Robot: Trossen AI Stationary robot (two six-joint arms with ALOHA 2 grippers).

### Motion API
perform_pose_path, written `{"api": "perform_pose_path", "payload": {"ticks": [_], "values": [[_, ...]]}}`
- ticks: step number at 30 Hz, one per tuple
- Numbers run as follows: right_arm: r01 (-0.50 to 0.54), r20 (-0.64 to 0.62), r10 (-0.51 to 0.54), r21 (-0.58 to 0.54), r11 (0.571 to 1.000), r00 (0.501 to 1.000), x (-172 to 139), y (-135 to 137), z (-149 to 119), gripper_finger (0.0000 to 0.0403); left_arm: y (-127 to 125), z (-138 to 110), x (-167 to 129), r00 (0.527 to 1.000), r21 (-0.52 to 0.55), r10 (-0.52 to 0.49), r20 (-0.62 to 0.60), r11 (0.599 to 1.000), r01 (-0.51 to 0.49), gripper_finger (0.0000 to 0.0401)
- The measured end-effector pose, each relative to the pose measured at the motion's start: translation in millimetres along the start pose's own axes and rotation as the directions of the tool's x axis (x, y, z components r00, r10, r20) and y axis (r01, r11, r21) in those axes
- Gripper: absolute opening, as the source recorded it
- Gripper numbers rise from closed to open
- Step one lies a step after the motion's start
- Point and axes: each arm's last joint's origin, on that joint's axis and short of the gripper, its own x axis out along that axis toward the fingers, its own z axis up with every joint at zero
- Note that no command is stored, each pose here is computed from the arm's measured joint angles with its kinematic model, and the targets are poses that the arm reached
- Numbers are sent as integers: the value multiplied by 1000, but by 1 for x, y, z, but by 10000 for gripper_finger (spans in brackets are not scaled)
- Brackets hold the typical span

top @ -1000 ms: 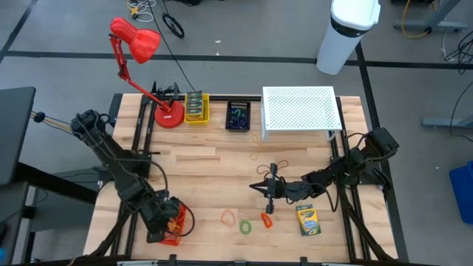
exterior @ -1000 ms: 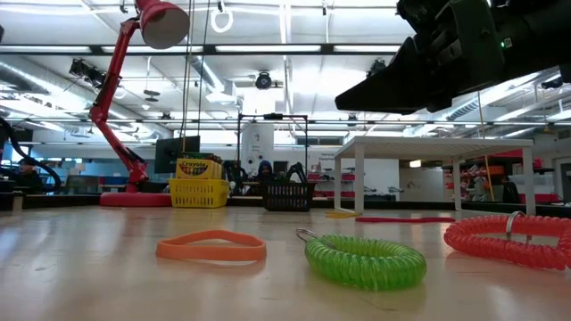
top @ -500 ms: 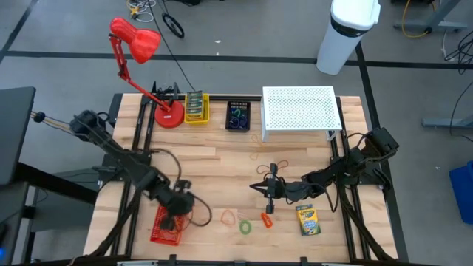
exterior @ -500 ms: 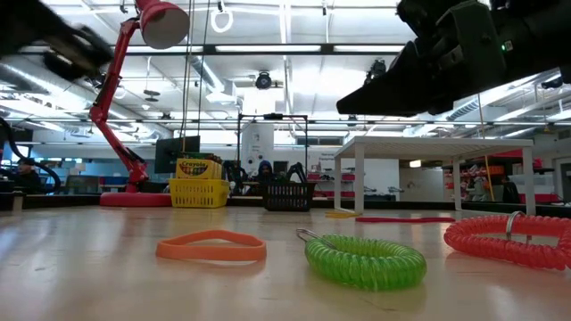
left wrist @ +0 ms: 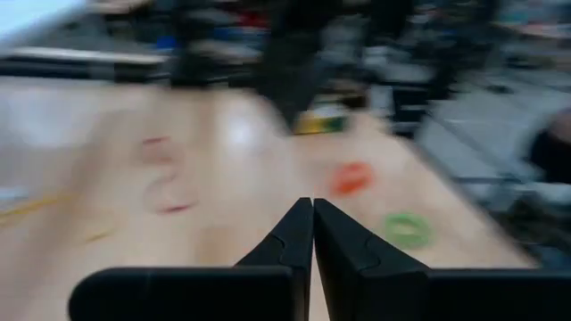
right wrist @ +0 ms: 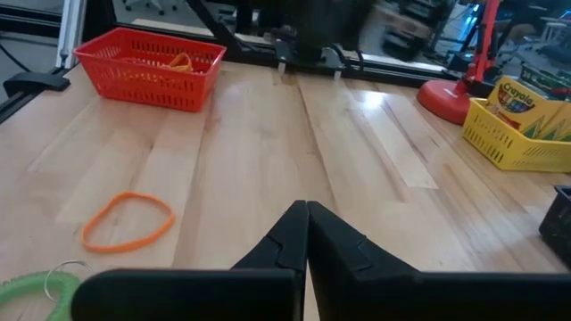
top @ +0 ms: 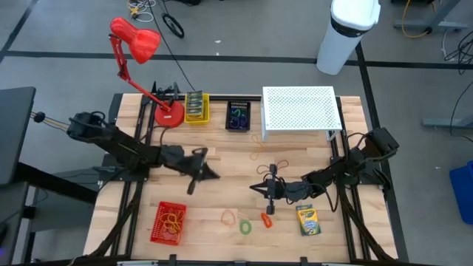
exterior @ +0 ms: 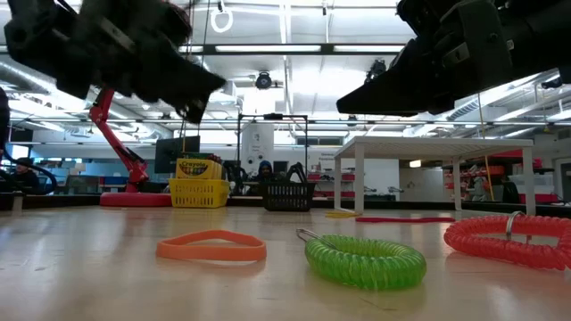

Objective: Pick & Place Office Desk Supplies
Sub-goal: Put the orange spiral keychain into the black bin

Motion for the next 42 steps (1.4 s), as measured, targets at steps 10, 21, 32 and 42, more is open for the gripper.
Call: {"api": "perform_pose_path", "payload": {"ticks": [10, 21, 32, 42], "values": [[127, -144, -120, 39, 991, 982, -15, -12, 8, 12, 8, -16, 6, 995, 152, 75, 63, 985, -84, 8], [260, -496, -160, 138, 956, 854, -22, -16, 11, 59, 12, -23, 13, 986, 146, 156, 65, 976, -164, 27], [103, -566, 58, 249, 963, 822, -29, 1, 13, 163, 11, -23, 13, 988, 113, 141, 66, 982, -148, 26], [22, -653, 177, 285, 958, 737, -7, 58, 16, 167, 12, -23, 13, 987, 114, 145, 65, 982, -152, 26]]}}
